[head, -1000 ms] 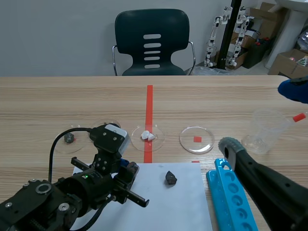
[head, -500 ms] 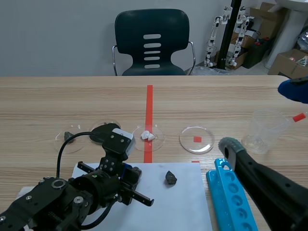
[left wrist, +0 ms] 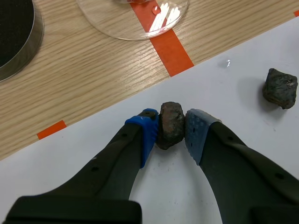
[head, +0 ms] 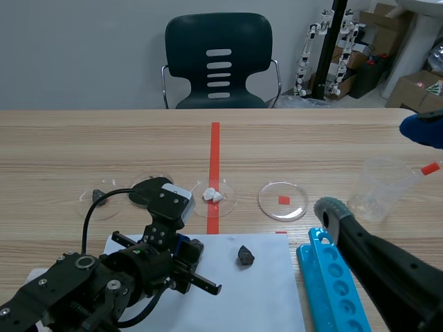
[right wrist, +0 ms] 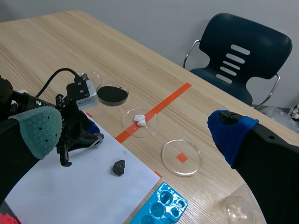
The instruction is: Put the middle mineral back
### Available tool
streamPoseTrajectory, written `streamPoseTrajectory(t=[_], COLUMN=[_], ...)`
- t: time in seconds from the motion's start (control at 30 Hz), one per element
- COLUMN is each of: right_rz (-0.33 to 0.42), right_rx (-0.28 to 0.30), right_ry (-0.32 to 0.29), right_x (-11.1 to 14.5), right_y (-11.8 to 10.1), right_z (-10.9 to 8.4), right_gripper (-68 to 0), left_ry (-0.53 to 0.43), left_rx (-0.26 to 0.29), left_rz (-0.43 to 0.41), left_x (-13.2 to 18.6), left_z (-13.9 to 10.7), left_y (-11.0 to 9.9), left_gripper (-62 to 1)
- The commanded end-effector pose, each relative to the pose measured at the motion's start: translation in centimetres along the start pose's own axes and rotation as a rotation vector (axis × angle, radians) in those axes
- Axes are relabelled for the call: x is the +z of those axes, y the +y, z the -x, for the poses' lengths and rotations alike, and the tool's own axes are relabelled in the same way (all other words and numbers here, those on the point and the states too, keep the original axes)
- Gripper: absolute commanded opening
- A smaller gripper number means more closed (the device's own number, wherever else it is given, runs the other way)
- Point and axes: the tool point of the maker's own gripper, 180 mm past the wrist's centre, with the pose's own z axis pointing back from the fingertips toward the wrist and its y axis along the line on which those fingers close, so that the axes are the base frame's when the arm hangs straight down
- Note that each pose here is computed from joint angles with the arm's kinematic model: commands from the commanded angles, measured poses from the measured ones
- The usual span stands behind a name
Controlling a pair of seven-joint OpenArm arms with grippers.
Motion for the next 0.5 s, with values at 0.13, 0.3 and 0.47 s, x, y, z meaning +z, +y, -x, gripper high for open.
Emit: streamPoseTrajectory(t=[0.13, 0.3, 0.47], right_rz=[0.002, 0.002, 0.002], right_rx=[0.007, 0.007, 0.007], right_ry=[-0.038, -0.038, -0.038], right_x=[-0.2, -0.2, -0.2], right_y=[-0.24, -0.24, -0.24], right_z=[-0.99, -0.99, -0.99], right_gripper=[0.4, 0.4, 0.4], left_ry=[-0.009, -0.012, -0.011], left_rx=[0.006, 0.006, 0.004], left_rz=[0.006, 0.006, 0.005], left_x=[-0.06, -0.06, -0.03], left_z=[-0.47, -0.54, -0.48], left_y=[-0.29, -0.29, -0.2], left_gripper=[-37.5, -29.9, -21.8])
